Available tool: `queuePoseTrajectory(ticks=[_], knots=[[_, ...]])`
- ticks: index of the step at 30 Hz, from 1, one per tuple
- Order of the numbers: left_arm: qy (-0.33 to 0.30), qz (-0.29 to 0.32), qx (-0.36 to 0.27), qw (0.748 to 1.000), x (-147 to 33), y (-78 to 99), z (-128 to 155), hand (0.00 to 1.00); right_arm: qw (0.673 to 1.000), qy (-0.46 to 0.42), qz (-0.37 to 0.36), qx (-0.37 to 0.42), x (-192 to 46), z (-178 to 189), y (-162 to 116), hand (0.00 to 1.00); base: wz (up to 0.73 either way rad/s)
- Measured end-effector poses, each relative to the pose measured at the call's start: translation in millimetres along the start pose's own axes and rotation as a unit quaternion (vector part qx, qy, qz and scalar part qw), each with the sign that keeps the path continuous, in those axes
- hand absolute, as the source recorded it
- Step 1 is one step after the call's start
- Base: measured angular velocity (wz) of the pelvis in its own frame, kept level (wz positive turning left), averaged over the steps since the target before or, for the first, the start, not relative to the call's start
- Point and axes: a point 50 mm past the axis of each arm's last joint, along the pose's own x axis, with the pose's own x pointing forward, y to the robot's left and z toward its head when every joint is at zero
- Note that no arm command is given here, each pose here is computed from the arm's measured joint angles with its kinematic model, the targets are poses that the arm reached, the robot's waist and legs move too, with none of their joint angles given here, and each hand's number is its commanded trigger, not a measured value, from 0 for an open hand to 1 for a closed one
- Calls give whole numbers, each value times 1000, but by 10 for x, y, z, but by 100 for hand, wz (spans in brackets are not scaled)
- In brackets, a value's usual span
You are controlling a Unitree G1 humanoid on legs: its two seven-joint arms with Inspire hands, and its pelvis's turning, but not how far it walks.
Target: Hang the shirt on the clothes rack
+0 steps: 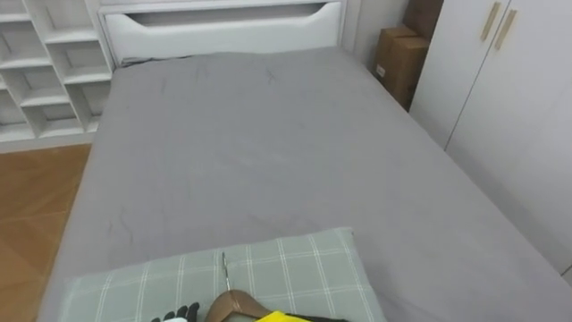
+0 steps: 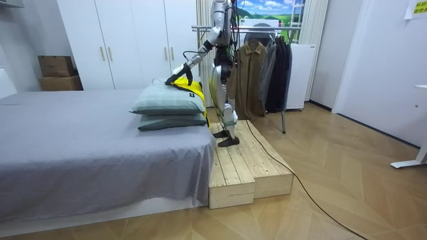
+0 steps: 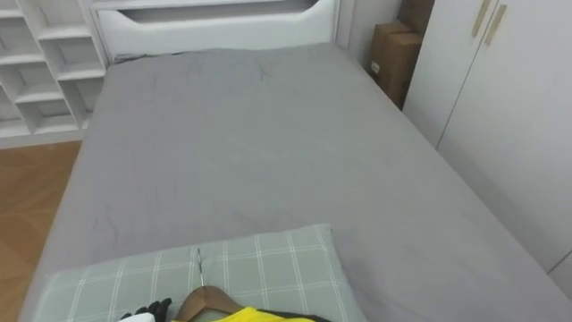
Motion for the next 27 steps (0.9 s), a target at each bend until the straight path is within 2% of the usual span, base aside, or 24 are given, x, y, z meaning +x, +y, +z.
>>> queuePoseTrajectory(ticks=[4,6,10,20,22,23,24,27], knots=[[14,-14,-1,1000,-11,-62,-60,0,1000,-10,-5,0,-3,41,-5,0,-5],[35,-26,-30,999,-22,-114,-118,0,1000,-12,-3,1,-3,52,14,0,-4],[42,-34,-35,998,-25,-133,-144,0,1000,-11,-1,10,-2,52,27,0,0],[70,-45,-110,990,-28,-173,-177,0,1000,-8,-2,15,-2,77,8,0,1],[70,-45,-117,990,-18,-162,-171,53,1000,-8,-3,17,-2,74,9,0,-2],[70,-43,-123,989,2,-136,-159,83,1000,-9,-4,17,-2,83,6,0,-3],[70,-43,-123,989,10,-126,-157,100,1000,-10,-6,17,-2,90,3,0,-4],[74,-38,-128,988,21,-103,-171,100,1000,-10,-7,17,-2,90,5,0,-5]])
